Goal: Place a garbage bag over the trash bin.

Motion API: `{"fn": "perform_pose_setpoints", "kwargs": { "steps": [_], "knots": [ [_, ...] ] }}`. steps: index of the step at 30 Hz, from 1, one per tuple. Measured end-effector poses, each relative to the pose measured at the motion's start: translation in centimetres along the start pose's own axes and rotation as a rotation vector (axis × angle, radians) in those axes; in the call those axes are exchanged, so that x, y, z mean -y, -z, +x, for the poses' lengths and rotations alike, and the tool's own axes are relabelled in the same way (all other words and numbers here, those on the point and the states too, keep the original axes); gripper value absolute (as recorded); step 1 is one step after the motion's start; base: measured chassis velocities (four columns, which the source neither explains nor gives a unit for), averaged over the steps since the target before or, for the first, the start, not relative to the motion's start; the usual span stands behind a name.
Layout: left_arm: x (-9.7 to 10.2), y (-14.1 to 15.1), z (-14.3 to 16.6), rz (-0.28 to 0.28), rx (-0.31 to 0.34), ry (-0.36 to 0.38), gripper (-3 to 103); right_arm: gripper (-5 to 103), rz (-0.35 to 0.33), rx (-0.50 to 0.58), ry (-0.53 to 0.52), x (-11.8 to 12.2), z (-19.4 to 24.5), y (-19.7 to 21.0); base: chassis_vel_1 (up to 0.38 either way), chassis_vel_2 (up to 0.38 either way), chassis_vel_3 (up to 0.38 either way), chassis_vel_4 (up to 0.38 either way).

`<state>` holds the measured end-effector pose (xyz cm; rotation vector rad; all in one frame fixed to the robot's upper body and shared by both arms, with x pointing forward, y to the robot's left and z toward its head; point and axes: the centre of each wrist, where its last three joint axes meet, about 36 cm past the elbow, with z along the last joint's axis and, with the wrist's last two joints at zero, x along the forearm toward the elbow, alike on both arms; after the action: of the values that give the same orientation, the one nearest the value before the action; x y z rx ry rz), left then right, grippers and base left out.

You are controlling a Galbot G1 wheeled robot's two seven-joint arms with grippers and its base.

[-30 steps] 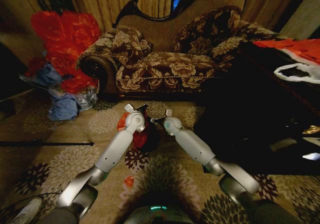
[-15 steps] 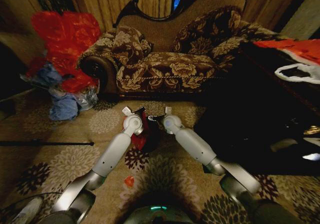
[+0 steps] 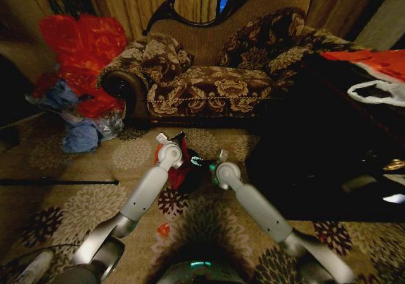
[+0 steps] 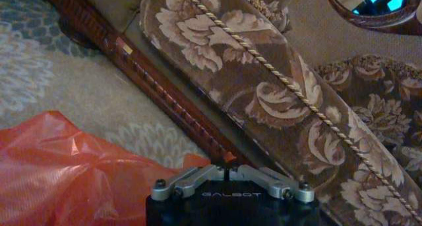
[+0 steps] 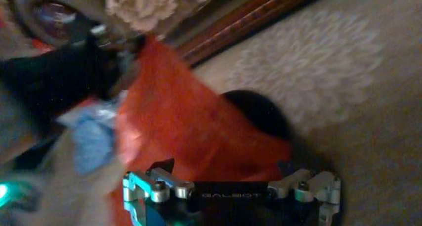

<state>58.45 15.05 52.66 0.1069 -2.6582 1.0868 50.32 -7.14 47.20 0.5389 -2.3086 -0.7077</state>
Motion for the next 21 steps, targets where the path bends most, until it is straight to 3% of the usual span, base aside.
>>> {"fn": "perform_pose_setpoints", "kwargs": {
  "steps": [11, 21],
  "knots": [
    [0.6, -1.1, -0.6, 0.003, 0.001, 0.008, 0, 100, -0.131, -0.025, 0.128, -1.9, 1.2, -4.4, 0.000, 0.000, 0.000, 0.000],
    [0.8, -1.8, -0.5, 0.004, 0.009, 0.012, 0, 100, -0.173, -0.020, 0.157, -4.1, -0.9, -5.8, 0.000, 0.000, 0.000, 0.000]
  ]
}}
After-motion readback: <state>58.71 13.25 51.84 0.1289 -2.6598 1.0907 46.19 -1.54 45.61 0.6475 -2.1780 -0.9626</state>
